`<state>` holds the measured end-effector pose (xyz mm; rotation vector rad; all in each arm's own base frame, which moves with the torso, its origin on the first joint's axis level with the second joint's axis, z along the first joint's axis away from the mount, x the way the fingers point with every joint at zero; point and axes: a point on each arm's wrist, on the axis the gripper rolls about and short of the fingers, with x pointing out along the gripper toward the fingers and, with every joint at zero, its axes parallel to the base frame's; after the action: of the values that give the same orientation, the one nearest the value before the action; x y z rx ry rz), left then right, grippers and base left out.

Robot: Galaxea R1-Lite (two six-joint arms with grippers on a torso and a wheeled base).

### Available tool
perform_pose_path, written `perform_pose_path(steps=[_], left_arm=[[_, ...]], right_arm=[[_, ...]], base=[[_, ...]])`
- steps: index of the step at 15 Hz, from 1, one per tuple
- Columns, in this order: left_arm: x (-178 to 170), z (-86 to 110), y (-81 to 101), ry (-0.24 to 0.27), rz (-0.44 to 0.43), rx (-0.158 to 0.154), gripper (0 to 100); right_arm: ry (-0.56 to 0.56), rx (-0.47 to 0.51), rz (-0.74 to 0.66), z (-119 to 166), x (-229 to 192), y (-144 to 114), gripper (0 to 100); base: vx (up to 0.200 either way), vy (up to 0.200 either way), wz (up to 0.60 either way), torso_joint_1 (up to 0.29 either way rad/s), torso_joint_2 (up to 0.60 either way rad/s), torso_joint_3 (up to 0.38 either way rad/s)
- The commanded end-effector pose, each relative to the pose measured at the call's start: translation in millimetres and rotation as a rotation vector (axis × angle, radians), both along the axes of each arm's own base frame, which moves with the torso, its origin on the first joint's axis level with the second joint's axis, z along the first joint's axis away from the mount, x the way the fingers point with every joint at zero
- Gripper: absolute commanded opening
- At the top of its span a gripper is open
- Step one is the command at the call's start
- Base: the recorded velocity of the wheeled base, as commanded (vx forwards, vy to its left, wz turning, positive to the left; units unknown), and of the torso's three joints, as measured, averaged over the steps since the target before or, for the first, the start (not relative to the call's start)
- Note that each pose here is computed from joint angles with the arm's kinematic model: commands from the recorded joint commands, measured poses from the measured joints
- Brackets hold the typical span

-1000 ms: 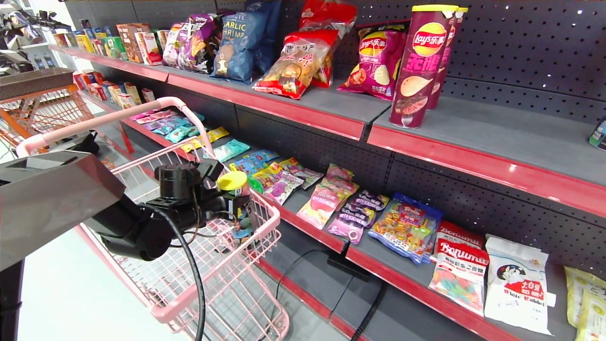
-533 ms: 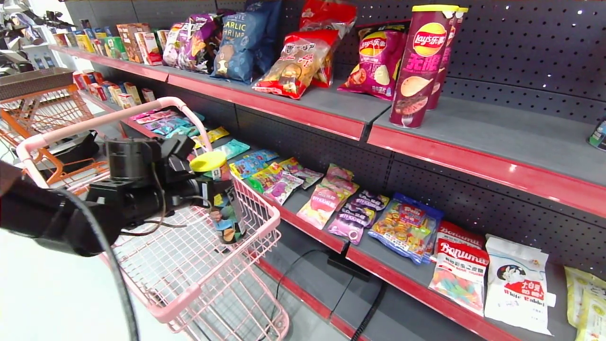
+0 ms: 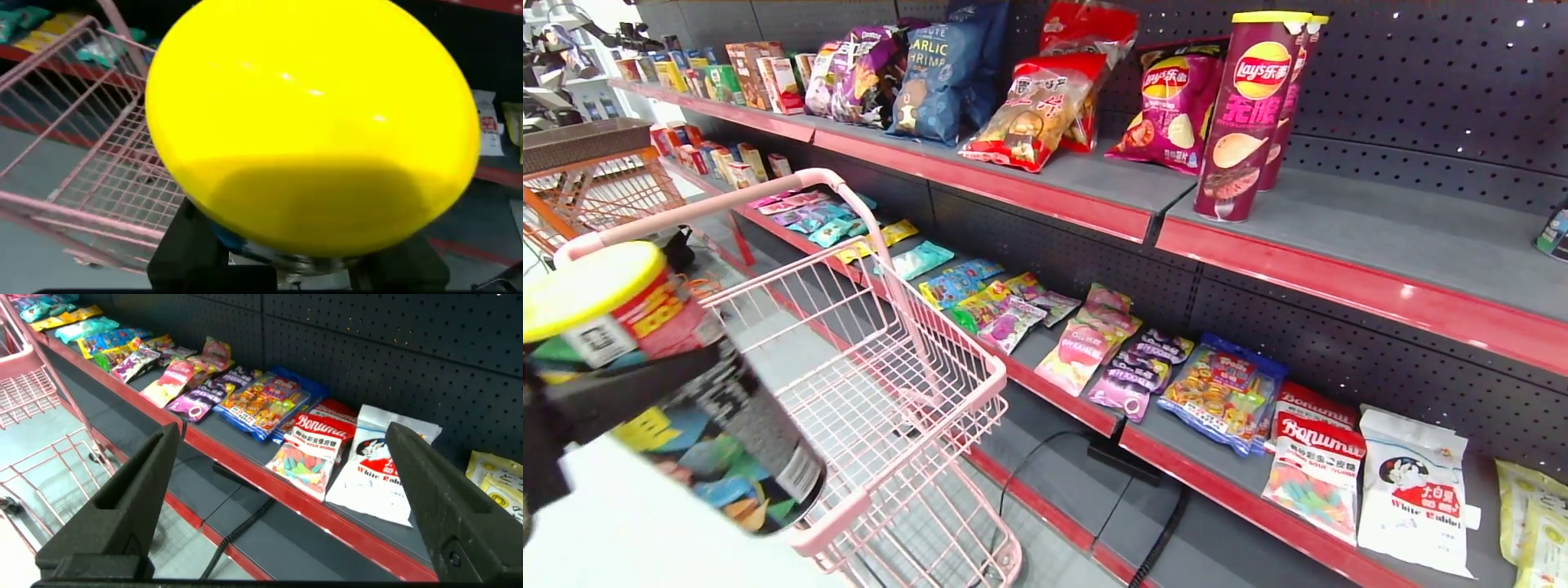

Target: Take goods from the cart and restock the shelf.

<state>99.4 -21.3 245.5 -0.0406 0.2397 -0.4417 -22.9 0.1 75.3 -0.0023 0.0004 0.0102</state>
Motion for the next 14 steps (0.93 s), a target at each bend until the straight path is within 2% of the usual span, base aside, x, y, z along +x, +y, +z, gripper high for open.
perform_pose_path(steps=[1,2,3,4,8,10,14], left_arm=[[-99,-29.5,17.1,-0.156,0.123,0.017,0],[-108,-40.0,19.3,-0.183,0.164,0.033,0],[-119,-48.3,21.3,-0.219,0.19,0.033,0],[-127,-52.2,22.7,-0.251,0.206,0.051,0],[-138,-64.0,24.7,-0.269,0.218,0.072,0],[-142,-68.9,25.3,-0.286,0.217,0.069,0],[-142,-69.6,25.2,-0.287,0.221,0.074,0]], right_arm=[[0.0,-0.001,0.001,0,0,0,100],[0.0,-0.001,0.001,0,0,0,100],[0.0,-0.001,0.001,0,0,0,100],[0.0,-0.001,0.001,0,0,0,100],[0.0,-0.001,0.001,0,0,0,100],[0.0,-0.001,0.001,0,0,0,100],[0.0,-0.001,0.001,0,0,0,100]], base=[[0.0,0.0,0.0,0.066,-0.22,-0.139],[0.0,0.0,0.0,0.115,-0.33,-0.227],[0.0,0.0,0.0,0.134,-0.43,-0.286],[0.0,0.0,0.0,0.159,-0.46,-0.305],[0.0,0.0,0.0,0.195,-0.53,-0.337],[0.0,0.0,0.0,0.222,-0.57,-0.354],[0.0,0.0,0.0,0.239,-0.59,-0.358]])
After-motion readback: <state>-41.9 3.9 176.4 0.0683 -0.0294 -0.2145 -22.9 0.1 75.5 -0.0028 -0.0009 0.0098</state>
